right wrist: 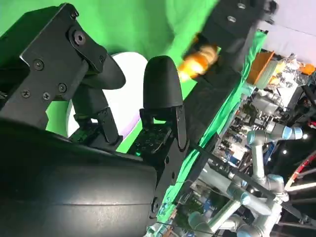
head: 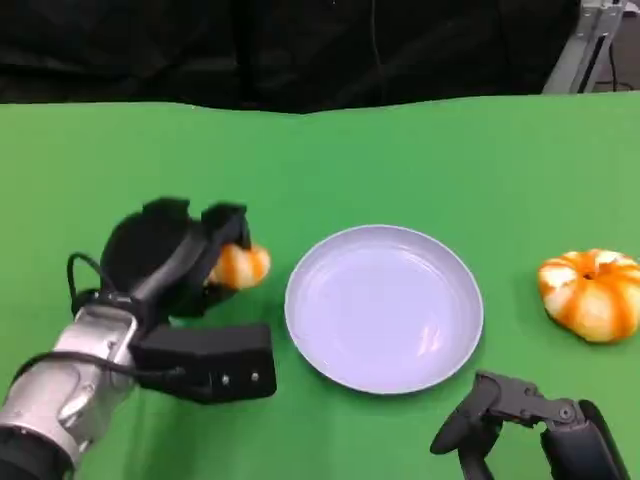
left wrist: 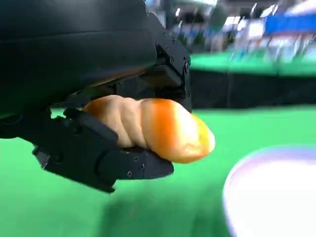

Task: Grasp the bread from the table and place it into the plate.

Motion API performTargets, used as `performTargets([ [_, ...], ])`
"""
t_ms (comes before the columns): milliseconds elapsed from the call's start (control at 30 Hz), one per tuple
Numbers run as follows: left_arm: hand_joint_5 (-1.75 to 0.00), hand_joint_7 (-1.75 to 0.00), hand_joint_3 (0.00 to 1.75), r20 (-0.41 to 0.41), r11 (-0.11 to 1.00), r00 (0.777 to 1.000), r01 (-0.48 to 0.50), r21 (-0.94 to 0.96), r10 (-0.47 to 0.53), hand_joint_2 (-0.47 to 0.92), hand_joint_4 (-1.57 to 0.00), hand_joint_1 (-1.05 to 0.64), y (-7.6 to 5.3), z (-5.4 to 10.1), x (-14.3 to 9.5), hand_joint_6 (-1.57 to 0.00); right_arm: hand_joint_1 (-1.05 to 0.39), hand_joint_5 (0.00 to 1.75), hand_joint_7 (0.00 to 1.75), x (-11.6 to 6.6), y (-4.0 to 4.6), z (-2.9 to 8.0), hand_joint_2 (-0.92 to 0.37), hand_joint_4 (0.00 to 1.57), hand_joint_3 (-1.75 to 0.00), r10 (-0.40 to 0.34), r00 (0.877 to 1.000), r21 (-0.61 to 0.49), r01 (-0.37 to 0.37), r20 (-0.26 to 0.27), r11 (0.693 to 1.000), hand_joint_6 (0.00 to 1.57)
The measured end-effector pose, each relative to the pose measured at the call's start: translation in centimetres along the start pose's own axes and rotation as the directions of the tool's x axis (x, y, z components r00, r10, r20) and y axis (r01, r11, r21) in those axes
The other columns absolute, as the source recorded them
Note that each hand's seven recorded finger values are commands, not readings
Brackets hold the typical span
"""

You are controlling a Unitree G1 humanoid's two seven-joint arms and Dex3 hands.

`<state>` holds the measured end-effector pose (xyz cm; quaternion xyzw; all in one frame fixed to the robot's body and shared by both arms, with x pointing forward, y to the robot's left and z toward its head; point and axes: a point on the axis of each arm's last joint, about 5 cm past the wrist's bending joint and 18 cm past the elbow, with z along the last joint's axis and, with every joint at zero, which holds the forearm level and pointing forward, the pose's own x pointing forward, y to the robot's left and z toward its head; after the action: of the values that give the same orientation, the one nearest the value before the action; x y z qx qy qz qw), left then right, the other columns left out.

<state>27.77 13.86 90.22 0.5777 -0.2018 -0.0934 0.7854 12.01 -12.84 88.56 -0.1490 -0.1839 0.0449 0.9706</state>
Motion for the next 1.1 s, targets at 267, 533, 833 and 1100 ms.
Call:
performTargets([
  [267, -1.75, -1.67, 1.28, 0.092, 0.991, 0.987, -0.125, -0.056, 0.13, 0.37, -0.9, -0.18, 0.5, 1.8, 0.0, -0.74, 0.1, 1.52, 1.26, 0.0, 0.0, 0.0, -0.21, 0.85, -1.45, -0.001, 1.0, 0.002, 0.001, -0.001, 1.0, 0.89],
  [533, -1.75, -1.68, 1.28, 0.159, 0.973, 0.971, -0.147, -0.18, 0.177, 0.31, -0.91, -0.16, -0.7, 5.4, 1.3, -0.74, 0.11, 1.51, 1.26, 0.0, 0.02, 0.0, -0.22, 0.85, -1.44, 0.001, 1.0, 0.001, -0.001, -0.001, 1.0, 0.89],
  [833, -1.75, -1.67, 1.3, 0.161, 0.968, 0.98, -0.079, -0.239, 0.12, 0.29, -0.89, -0.15, -2.4, 7.7, 3.1, -0.74, 0.08, 1.52, 1.24, 0.0, 0.04, 0.0, -0.21, 0.85, -1.46, 0.002, 1.0, -0.003, -0.002, -0.001, 1.0, 0.89],
  [1100, -1.05, -0.68, 0.51, 0.163, 0.971, 0.987, 0.037, -0.236, 0.002, 0.73, -0.56, -0.26, -4.0, 9.3, 4.0, -0.56, 0.08, 1.52, 1.24, 0.0, 0.03, 0.0, -0.22, 0.84, -1.45, 0.0, 1.0, -0.002, 0.0, 0.002, 1.0, 0.89],
])
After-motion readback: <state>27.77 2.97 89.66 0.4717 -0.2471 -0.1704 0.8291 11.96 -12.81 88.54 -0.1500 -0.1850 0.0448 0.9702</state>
